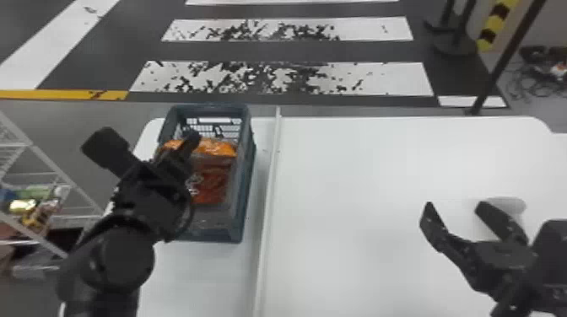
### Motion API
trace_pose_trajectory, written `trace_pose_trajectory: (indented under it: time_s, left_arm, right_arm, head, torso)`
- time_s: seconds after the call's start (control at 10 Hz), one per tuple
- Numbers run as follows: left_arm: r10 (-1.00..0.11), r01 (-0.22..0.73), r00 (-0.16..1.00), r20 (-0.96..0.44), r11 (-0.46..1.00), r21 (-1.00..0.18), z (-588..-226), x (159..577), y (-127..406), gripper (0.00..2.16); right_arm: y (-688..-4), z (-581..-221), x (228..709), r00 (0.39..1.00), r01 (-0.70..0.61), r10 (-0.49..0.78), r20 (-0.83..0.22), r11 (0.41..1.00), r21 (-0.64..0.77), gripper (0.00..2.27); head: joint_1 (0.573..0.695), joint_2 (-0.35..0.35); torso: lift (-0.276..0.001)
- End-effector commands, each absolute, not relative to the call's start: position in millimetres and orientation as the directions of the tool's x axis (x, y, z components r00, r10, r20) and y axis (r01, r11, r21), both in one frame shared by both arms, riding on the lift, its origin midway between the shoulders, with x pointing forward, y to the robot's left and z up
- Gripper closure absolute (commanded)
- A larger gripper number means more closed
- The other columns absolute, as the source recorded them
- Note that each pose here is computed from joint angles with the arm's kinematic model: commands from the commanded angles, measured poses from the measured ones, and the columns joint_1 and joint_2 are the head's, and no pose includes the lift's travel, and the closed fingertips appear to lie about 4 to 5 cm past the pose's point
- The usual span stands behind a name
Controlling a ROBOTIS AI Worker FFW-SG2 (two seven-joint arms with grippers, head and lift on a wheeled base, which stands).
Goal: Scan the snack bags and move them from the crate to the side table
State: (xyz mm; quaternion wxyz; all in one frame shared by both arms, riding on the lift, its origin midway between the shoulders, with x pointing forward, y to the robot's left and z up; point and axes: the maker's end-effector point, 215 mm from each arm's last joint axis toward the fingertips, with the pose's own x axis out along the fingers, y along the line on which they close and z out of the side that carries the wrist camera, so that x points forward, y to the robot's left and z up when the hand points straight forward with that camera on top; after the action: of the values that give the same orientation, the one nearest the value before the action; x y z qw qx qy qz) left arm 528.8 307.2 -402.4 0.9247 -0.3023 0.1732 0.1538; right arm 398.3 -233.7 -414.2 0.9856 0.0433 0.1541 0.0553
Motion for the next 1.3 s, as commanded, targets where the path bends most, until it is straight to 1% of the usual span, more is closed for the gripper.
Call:
trace_pose_trajectory:
  time_s: [0.0, 0.1, 0.2, 0.3, 0.5, 0.6, 0.9, 1.2]
  left_arm:
    - [0.171, -0.396, 0.886, -0.43, 0.761, -0.514, -411.1, 529.4, 306.3, 1.34]
    - [0.153, -0.397, 0.881, -0.448, 0.756, -0.521, -415.3, 528.4, 304.9, 1.83]
    - [0.13, -0.391, 0.871, -0.474, 0.767, -0.509, -421.1, 524.8, 297.8, 2.02]
    - [0.125, -0.387, 0.871, -0.476, 0.771, -0.505, -420.1, 521.4, 295.1, 2.07]
    - [0.149, -0.394, 0.872, -0.466, 0.778, -0.489, -405.5, 515.1, 289.0, 2.07]
    - [0.178, -0.406, 0.874, -0.453, 0.779, -0.477, -394.5, 510.6, 290.7, 2.07]
    - [0.211, -0.397, 0.89, -0.403, 0.795, -0.459, -361.6, 497.1, 288.1, 2.07]
    - [0.221, -0.378, 0.907, -0.359, 0.801, -0.463, -331.3, 482.9, 289.3, 2.06]
  right_arm:
    - [-235.6, -413.8, 398.3, 0.947, -0.095, 0.121, -0.298, 0.991, 0.099, 0.14]
    - [-235.1, -413.0, 398.4, 0.947, -0.095, 0.122, -0.297, 0.99, 0.104, 0.14]
    - [-235.1, -412.0, 398.2, 0.948, -0.097, 0.124, -0.294, 0.99, 0.105, 0.14]
    - [-235.4, -409.7, 398.0, 0.949, -0.097, 0.125, -0.289, 0.989, 0.112, 0.14]
    - [-235.9, -406.4, 397.7, 0.952, -0.094, 0.124, -0.28, 0.989, 0.115, 0.14]
    - [-235.3, -402.8, 398.2, 0.954, -0.095, 0.124, -0.272, 0.989, 0.116, 0.14]
    - [-233.5, -400.1, 395.1, 0.956, -0.096, 0.126, -0.265, 0.988, 0.122, 0.14]
    - [-233.5, -396.7, 390.3, 0.956, -0.094, 0.125, -0.264, 0.988, 0.125, 0.14]
  head:
    - [0.695, 0.089]
    - [0.695, 0.088]
    - [0.695, 0.087]
    - [0.695, 0.082]
    - [0.695, 0.075]
    - [0.695, 0.073]
    - [0.695, 0.07]
    - [0.695, 0.072]
  torso:
    - [-0.087]
    - [-0.087]
    - [-0.087]
    - [-0.087]
    - [-0.087]
    - [-0.087]
    - [-0.087]
    - [-0.087]
